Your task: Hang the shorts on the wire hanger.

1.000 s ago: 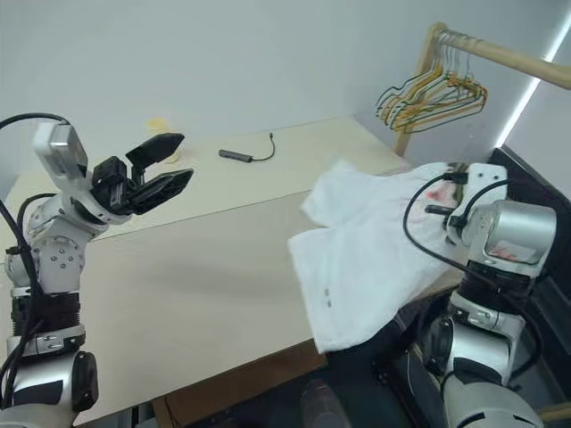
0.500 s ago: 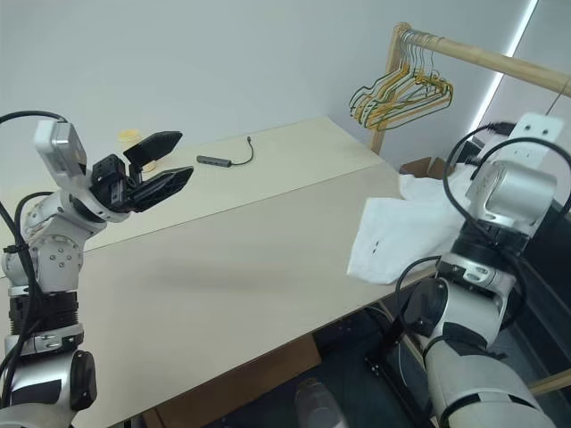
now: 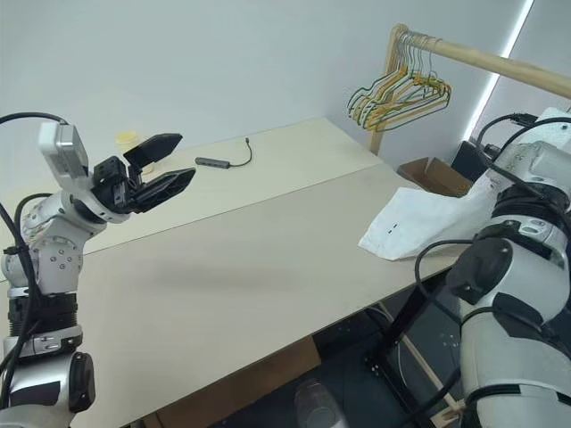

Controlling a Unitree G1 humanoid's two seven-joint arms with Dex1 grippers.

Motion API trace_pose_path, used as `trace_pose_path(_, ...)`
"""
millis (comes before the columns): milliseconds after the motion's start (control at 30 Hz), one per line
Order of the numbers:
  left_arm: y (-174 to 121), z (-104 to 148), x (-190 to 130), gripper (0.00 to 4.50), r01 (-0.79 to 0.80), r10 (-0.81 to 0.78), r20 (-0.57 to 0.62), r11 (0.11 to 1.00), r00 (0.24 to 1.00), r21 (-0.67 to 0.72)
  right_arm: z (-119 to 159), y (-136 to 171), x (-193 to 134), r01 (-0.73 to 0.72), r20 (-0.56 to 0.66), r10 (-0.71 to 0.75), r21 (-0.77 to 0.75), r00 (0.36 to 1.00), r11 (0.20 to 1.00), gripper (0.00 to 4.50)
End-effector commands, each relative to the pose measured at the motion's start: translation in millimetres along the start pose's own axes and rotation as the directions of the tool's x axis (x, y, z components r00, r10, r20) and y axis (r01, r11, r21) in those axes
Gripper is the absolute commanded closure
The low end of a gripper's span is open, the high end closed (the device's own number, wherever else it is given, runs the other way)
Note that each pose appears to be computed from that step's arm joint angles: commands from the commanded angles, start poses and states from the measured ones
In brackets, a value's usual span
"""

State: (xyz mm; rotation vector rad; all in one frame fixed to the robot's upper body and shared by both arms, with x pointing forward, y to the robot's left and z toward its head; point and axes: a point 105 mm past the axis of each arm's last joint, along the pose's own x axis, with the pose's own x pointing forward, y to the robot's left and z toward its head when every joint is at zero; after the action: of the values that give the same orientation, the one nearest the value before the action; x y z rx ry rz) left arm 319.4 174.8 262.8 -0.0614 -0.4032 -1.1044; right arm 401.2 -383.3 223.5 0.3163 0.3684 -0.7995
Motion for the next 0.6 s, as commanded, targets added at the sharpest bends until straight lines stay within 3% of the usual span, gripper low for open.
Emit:
trace_pose_path(33,-3,12,3,0.0,0.013,-0.014,0.028,0.999,1.0,0.042,24,-3,-5,-0.013,0.062,0.009,0.076,0.998,0.997,4.44)
trace_pose_path(267,-10,13,2,0.0,0.045,-0.046,0.035,0.998,0.998,0.031,14,-10,0,0.007,0.003,-0.007,0.086,1.0,0.996,4.44)
trace_pose_path(500,-19,14,1,0.0,0.097,-0.097,0.045,0.995,0.994,0.005,9,-14,2,0.055,0.013,-0.055,-0.009,0.998,0.998,4.44)
trace_pose_path(600,-18,12,2,0.0,0.087,-0.087,0.035,0.996,0.996,0.011,10,-12,3,0.048,0.038,-0.046,-0.059,0.998,0.997,3.49)
